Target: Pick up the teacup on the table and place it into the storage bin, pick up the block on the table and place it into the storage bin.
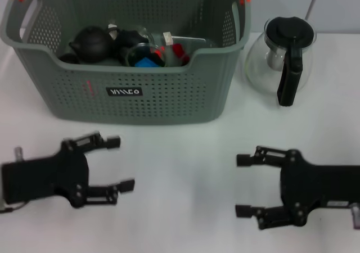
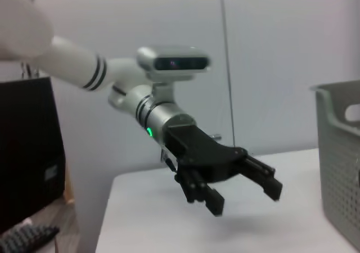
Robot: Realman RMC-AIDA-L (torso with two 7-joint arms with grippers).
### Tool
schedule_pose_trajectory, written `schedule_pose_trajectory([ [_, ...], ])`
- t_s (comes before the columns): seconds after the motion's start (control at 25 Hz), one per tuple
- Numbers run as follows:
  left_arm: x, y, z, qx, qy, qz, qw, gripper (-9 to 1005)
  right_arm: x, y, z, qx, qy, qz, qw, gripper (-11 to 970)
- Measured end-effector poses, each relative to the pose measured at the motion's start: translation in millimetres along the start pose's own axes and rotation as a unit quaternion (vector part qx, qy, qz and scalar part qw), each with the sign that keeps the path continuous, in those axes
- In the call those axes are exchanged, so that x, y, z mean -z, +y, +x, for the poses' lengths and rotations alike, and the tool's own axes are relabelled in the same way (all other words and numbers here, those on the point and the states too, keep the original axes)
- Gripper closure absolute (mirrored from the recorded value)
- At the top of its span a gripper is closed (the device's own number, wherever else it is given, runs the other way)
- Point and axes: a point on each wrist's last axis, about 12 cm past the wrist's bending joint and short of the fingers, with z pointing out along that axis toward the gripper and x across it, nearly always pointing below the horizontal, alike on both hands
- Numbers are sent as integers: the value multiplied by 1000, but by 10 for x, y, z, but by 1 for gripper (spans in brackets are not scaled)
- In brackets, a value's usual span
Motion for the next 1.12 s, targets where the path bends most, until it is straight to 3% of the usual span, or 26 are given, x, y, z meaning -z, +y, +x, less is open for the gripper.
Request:
schedule_pose_trajectory([
  [0.12,-99,56,47,0,32,2,999,91,-88,-13,71,11,15,1,1000,45],
  [0.32,-135,78,24,-7,35,9,999,91,-131,0,149,25,22,8,999,44],
  [1.12,-178,-11,99,6,45,22,999,91,-133,1,147,23,19,9,1000,45],
])
